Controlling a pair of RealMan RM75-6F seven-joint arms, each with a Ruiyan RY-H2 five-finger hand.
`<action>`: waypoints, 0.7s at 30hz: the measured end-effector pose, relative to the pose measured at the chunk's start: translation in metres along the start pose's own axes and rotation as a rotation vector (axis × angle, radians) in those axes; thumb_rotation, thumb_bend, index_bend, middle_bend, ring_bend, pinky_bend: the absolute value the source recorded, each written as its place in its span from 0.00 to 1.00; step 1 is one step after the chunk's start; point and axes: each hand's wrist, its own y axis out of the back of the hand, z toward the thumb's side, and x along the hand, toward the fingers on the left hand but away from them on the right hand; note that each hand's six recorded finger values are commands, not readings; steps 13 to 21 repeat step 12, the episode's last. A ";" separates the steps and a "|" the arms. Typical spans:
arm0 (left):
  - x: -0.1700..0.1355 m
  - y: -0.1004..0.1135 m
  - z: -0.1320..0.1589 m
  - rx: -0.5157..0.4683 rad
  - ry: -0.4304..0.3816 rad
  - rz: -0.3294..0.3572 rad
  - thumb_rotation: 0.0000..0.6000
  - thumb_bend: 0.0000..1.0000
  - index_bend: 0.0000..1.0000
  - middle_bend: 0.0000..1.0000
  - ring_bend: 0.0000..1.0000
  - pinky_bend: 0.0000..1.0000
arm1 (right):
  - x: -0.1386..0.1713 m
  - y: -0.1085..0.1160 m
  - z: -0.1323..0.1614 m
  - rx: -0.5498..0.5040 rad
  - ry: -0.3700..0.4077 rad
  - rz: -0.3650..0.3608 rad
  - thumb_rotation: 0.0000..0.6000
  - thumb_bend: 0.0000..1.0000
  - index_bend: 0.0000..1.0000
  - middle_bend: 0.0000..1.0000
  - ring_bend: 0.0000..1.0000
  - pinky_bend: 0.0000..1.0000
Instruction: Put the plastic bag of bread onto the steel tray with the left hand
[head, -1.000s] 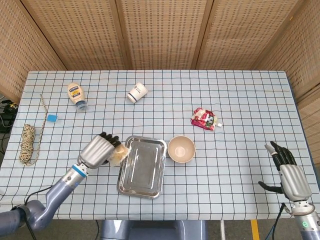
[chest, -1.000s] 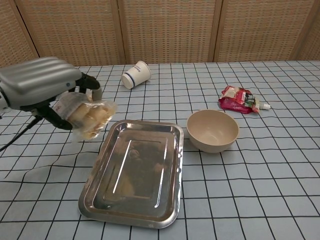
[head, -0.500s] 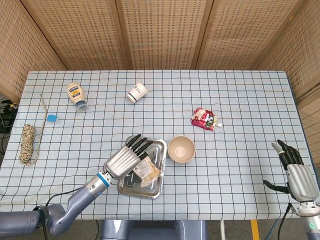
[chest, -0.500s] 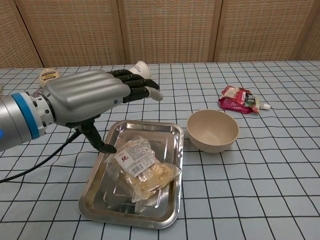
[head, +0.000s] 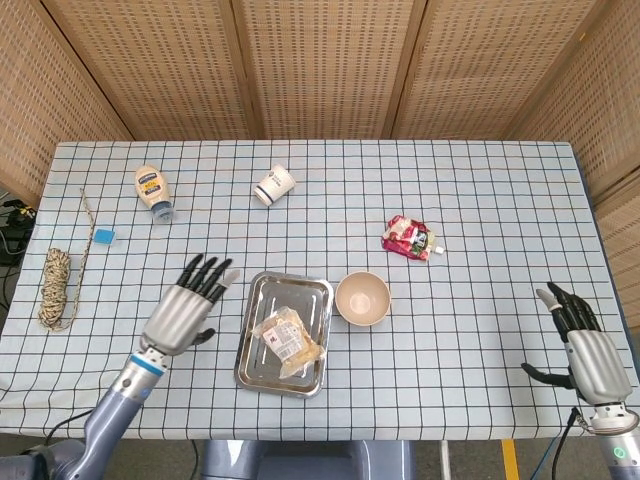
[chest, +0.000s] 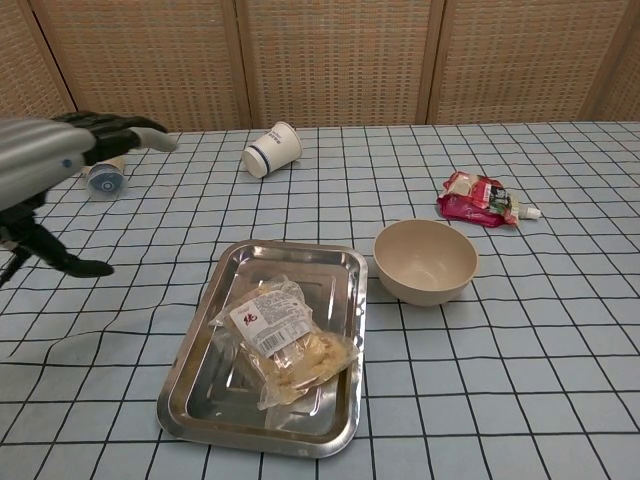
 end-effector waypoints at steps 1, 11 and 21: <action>-0.009 -0.001 -0.012 -0.018 0.042 0.005 1.00 0.07 0.03 0.00 0.00 0.00 | 0.000 0.000 0.001 0.000 0.003 0.000 1.00 0.04 0.02 0.00 0.00 0.00; -0.115 -0.006 -0.124 -0.067 0.397 0.053 1.00 0.05 0.00 0.00 0.00 0.00 | 0.001 -0.008 0.011 0.015 0.042 0.022 1.00 0.04 0.02 0.00 0.00 0.00; -0.124 -0.007 -0.132 -0.060 0.421 0.049 1.00 0.05 0.00 0.00 0.00 0.00 | 0.002 -0.009 0.012 0.018 0.046 0.023 1.00 0.04 0.02 0.00 0.00 0.00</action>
